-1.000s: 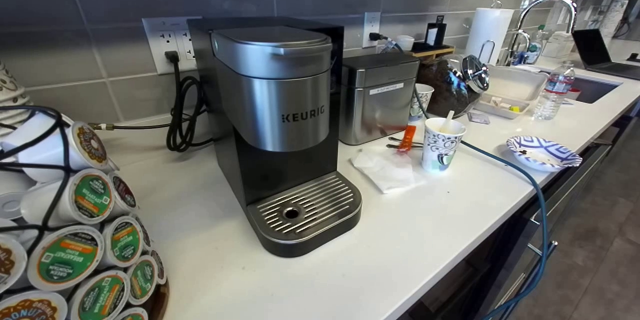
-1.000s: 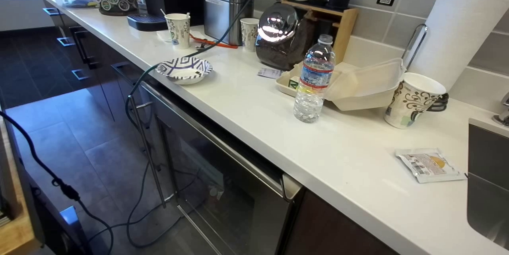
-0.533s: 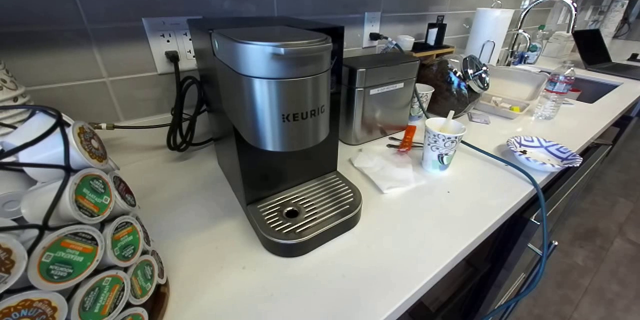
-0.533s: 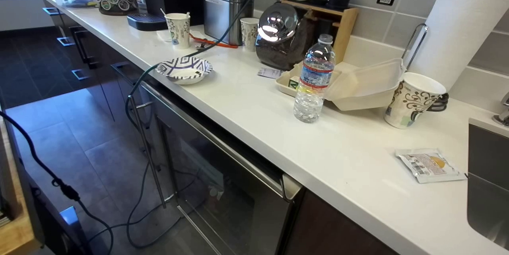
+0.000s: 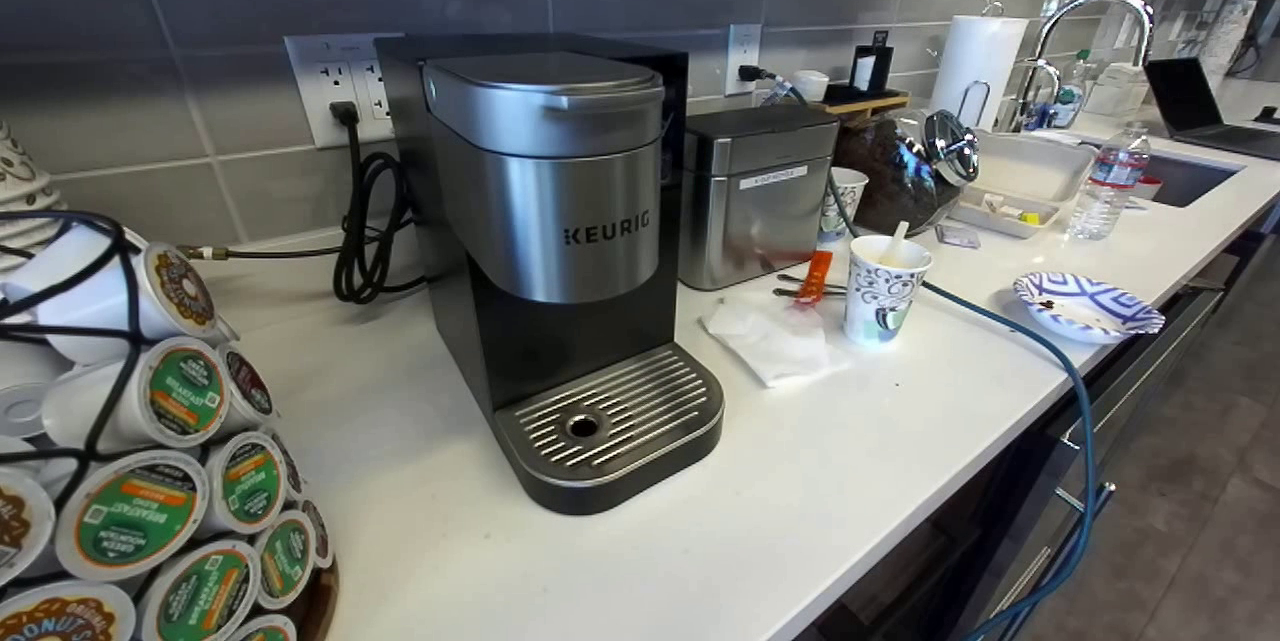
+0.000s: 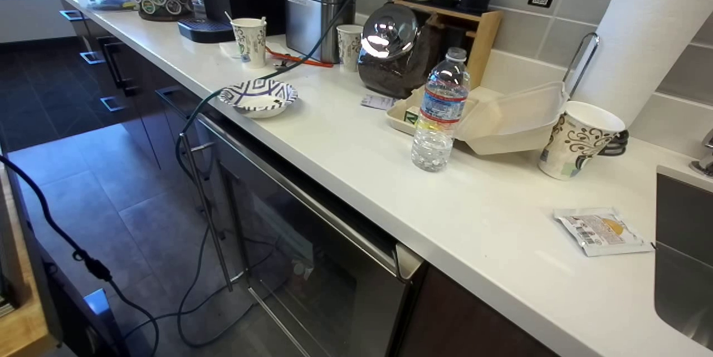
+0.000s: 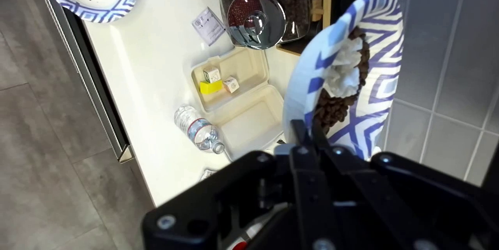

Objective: Remove the plate from the top cabinet

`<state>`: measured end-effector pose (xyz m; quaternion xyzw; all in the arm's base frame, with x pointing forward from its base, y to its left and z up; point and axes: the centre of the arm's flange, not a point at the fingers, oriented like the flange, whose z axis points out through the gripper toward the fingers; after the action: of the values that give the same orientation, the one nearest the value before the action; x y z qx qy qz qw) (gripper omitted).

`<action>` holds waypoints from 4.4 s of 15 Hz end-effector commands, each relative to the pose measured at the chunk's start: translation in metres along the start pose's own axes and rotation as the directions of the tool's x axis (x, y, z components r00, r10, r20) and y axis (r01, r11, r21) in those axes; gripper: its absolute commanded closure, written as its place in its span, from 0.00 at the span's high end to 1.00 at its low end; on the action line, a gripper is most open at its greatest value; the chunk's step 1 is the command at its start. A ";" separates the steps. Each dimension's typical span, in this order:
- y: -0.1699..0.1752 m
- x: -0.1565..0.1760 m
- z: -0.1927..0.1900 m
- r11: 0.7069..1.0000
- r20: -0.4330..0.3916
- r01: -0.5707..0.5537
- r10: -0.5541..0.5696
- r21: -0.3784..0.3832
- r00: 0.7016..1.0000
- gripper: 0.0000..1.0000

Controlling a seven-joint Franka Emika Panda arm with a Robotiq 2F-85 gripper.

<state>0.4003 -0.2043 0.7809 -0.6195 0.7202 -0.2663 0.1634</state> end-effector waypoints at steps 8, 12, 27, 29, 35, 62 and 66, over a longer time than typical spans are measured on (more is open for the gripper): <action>0.163 -0.035 0.217 0.971 0.094 -0.114 0.136 -0.210 0.986 0.01; 0.220 0.000 0.251 0.914 0.044 -0.241 0.269 -0.327 0.962 0.01; 0.249 0.032 0.325 0.985 0.009 -0.164 0.165 -0.047 0.986 0.01; 0.262 0.044 0.341 0.987 0.068 -0.147 0.152 -0.068 0.986 0.01; 0.278 0.071 0.354 0.993 0.065 -0.087 0.092 -0.077 0.994 0.01; 0.278 0.055 0.424 1.000 0.115 -0.018 0.016 0.013 0.993 0.01; 0.281 0.060 0.447 0.999 0.141 -0.049 0.048 0.006 0.989 0.01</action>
<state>0.3999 -0.2987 0.3004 -0.6232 0.7150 -0.2268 0.2213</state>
